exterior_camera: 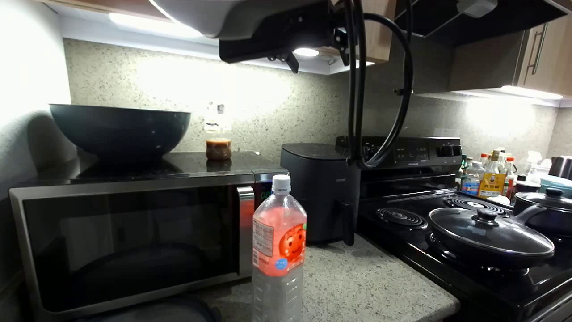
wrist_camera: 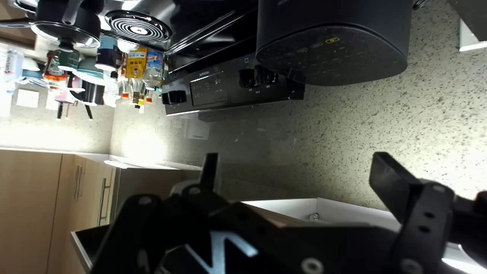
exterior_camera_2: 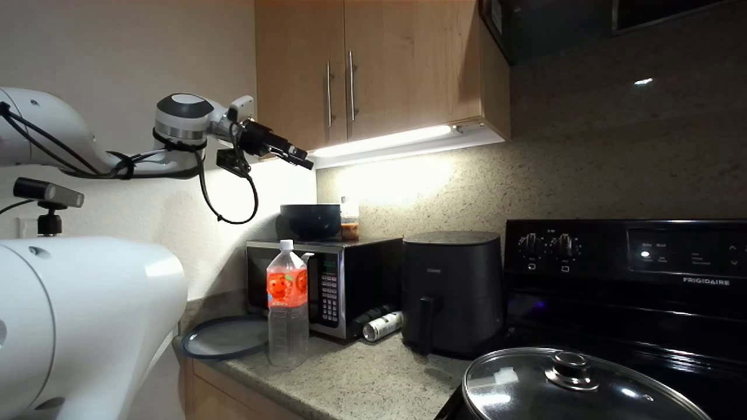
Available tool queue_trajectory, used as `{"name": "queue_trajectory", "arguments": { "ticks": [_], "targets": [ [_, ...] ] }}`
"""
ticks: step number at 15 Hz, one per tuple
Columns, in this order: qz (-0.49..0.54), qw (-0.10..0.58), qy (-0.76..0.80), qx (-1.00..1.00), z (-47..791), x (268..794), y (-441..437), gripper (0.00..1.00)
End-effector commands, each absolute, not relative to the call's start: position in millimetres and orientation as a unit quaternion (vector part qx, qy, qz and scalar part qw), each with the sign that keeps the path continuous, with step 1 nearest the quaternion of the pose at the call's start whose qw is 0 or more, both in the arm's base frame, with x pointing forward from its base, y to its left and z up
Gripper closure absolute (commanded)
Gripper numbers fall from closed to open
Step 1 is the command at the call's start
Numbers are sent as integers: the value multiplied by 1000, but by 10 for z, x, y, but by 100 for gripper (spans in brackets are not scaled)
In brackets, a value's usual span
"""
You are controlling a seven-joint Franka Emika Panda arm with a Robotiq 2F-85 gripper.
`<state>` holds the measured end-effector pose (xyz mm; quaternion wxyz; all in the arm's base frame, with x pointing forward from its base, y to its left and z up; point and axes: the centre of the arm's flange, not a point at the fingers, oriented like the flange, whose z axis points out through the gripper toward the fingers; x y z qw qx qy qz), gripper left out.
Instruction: Put the right bottle on the top of the microwave
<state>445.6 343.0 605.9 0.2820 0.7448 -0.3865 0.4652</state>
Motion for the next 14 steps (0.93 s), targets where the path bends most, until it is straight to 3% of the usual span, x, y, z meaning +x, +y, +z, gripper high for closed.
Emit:
{"name": "queue_trajectory", "arguments": {
  "ticks": [1, 14],
  "targets": [
    [466, 283, -387, 744, 6065, 4491, 3429, 0],
    [467, 285, -386, 743, 6060, 4541, 3433, 0]
  ]
}}
